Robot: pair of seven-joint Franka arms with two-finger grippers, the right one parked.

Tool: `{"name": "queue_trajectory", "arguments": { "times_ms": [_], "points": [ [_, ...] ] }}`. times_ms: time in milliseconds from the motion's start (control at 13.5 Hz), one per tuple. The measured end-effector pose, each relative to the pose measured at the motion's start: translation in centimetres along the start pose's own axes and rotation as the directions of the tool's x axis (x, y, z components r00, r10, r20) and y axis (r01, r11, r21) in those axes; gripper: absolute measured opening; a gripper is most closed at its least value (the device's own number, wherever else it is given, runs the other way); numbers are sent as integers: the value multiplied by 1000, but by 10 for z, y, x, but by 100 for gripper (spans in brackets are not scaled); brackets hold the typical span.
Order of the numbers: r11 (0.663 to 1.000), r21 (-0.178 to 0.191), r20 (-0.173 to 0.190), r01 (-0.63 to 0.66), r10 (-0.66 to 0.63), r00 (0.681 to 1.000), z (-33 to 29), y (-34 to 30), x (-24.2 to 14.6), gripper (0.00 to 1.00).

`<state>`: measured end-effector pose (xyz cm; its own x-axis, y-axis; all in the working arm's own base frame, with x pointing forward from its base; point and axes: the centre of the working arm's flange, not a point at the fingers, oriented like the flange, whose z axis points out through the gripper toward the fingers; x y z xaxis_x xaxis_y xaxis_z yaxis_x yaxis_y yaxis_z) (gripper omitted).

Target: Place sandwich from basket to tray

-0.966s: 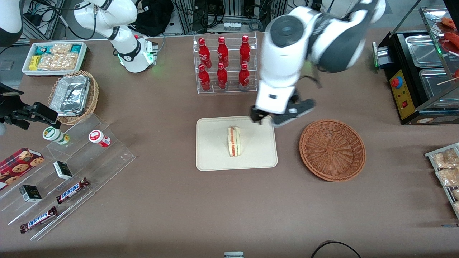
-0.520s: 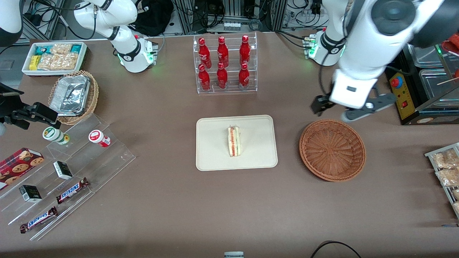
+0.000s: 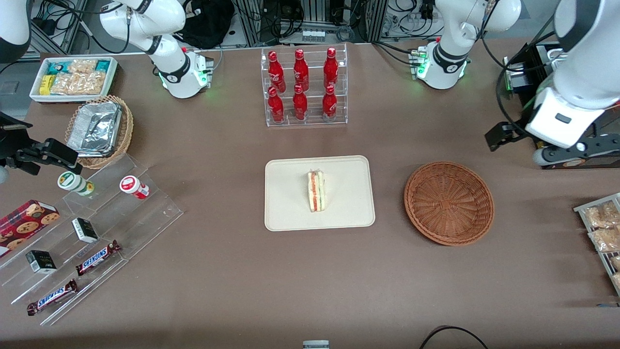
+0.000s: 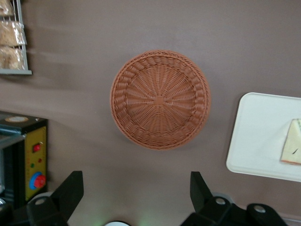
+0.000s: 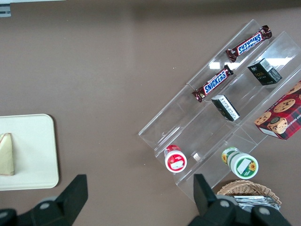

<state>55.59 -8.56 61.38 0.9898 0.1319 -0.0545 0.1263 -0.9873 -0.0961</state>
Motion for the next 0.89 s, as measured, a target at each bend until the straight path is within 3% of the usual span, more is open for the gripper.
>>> {"name": "queue_trajectory", "arguments": {
  "times_ms": [372,595,669,818,892],
  "points": [
    [997,-10,7,-74,74,997,3,-32,8,100],
    [990,-131,10,-47,48,999,0,-40,13,100],
    [988,-148,4,-48,49,999,-4,-43,15,100],
    [985,-148,-13,-84,83,996,-11,-31,12,100],
    [987,-117,-25,-109,107,994,-15,-22,10,100]
  ]
}}
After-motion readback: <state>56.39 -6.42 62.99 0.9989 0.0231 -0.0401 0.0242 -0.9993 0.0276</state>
